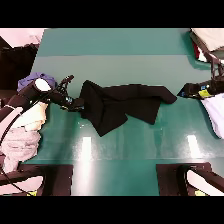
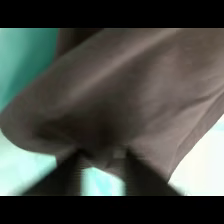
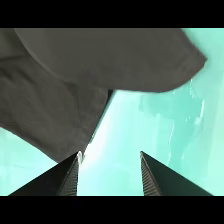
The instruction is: Fold the shirts.
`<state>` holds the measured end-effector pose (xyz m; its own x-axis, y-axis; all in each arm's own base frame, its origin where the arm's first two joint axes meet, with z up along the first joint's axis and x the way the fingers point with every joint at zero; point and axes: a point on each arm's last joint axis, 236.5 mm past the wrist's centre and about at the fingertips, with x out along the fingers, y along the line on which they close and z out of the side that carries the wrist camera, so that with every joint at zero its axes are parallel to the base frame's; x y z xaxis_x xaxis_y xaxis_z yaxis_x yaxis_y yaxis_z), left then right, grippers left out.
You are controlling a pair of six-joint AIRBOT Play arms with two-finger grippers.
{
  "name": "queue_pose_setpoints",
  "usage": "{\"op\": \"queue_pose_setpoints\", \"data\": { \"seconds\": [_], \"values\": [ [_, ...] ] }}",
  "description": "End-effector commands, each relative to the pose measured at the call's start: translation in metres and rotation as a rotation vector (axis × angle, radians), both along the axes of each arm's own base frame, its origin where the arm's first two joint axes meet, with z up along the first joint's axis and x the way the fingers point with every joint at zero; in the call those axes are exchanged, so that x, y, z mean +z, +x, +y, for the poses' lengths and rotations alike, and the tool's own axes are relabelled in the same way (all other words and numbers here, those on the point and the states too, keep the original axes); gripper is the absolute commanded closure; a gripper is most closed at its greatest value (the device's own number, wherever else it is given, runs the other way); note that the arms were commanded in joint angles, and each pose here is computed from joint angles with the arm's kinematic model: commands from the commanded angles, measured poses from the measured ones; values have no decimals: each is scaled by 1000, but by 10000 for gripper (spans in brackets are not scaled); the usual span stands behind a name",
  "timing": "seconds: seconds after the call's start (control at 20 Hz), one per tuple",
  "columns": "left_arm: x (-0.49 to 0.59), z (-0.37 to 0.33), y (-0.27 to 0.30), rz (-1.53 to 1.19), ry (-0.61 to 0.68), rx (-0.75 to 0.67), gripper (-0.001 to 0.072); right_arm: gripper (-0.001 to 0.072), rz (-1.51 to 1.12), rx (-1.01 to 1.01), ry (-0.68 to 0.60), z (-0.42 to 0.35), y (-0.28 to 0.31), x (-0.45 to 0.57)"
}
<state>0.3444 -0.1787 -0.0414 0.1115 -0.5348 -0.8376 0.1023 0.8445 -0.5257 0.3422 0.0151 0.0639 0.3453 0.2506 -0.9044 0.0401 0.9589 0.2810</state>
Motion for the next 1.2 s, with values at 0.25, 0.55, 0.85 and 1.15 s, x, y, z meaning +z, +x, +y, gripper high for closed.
{"op": "queue_pose_setpoints", "data": {
  "seconds": [0.25,0.55,0.85,1.15],
  "values": [
    [68,23,19,-154,113,-104,684,279,119,12,22,9,-50,-34],
    [173,31,32,-401,158,-153,683,279,330,-56,266,56,-77,-110],
    [172,32,25,-379,163,-167,683,279,393,-147,397,79,-62,-150],
    [171,32,23,-372,163,-171,683,301,368,-68,358,118,-54,-168]
  ]
}}
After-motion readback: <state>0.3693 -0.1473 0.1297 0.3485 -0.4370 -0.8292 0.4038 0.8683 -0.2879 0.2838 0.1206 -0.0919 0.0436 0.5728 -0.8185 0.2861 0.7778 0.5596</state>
